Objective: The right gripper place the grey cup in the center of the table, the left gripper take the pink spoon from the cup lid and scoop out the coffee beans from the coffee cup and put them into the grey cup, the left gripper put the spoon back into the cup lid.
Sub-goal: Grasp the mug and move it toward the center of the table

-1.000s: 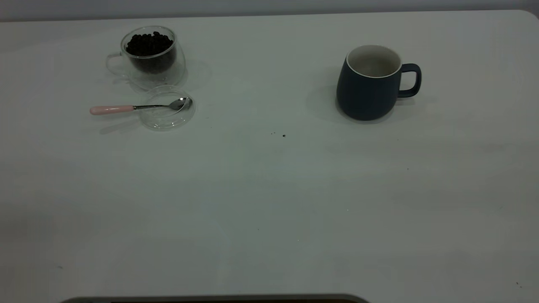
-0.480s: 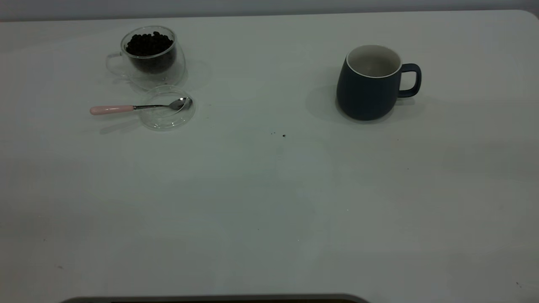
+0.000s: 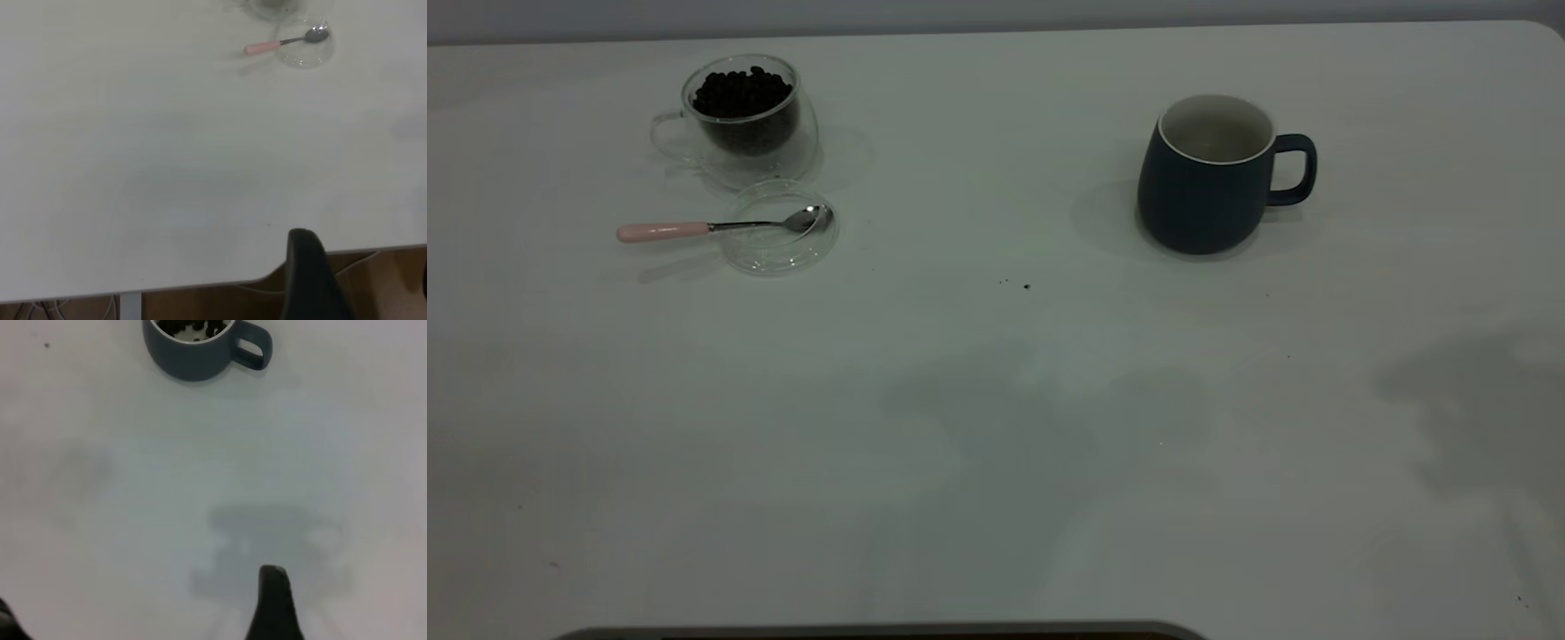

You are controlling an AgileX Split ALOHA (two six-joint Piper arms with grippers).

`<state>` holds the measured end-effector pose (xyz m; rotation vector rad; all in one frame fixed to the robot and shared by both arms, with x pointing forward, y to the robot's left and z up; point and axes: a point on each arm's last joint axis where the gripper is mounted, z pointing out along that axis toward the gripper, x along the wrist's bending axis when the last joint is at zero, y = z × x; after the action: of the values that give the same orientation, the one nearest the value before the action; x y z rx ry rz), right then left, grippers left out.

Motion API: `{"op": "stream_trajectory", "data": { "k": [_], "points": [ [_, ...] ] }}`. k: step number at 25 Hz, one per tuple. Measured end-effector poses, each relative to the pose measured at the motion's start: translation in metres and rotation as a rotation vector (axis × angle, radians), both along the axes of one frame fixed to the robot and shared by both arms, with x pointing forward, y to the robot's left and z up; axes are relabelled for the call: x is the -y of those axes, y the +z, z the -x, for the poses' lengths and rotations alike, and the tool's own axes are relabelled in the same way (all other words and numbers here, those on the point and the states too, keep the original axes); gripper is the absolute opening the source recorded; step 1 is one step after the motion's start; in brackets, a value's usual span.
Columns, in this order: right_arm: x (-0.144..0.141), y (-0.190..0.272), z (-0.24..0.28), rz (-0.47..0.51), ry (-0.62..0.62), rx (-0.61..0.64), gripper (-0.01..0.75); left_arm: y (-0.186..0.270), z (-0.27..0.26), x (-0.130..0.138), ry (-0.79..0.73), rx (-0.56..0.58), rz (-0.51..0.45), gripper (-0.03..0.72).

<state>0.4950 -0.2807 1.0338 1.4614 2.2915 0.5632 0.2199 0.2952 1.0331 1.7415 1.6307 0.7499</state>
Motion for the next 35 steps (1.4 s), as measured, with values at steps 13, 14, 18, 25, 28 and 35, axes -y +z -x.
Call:
{"op": "stream_trajectory", "data": {
  "k": [13, 14, 18, 25, 28, 35],
  "points": [
    [0.020, -0.106, -0.110, 0.184, 0.268, -0.101, 0.591, 0.000, 0.000, 0.000, 0.000, 0.000, 0.000, 0.461],
    [0.021, -0.114, -0.118, 0.200, 0.302, -0.096, 0.591, 0.000, 0.000, 0.000, 0.000, 0.000, 0.000, 0.461],
    [0.018, -0.141, -0.151, 0.240, 0.442, -0.034, 0.591, 0.000, 0.000, 0.000, 0.001, 0.000, 0.002, 0.461],
    [0.011, -0.187, -0.180, 0.334, 0.809, 0.039, 0.591, 0.000, 0.000, 0.000, 0.001, 0.000, 0.002, 0.461],
    [0.004, -0.200, -0.184, 0.321, 0.912, 0.064, 0.591, 0.000, 0.000, 0.000, 0.001, 0.000, 0.002, 0.461],
    [-0.015, -0.221, -0.191, 0.249, 0.924, 0.096, 0.591, 0.000, 0.000, 0.000, 0.001, 0.000, 0.002, 0.461]
  ]
}}
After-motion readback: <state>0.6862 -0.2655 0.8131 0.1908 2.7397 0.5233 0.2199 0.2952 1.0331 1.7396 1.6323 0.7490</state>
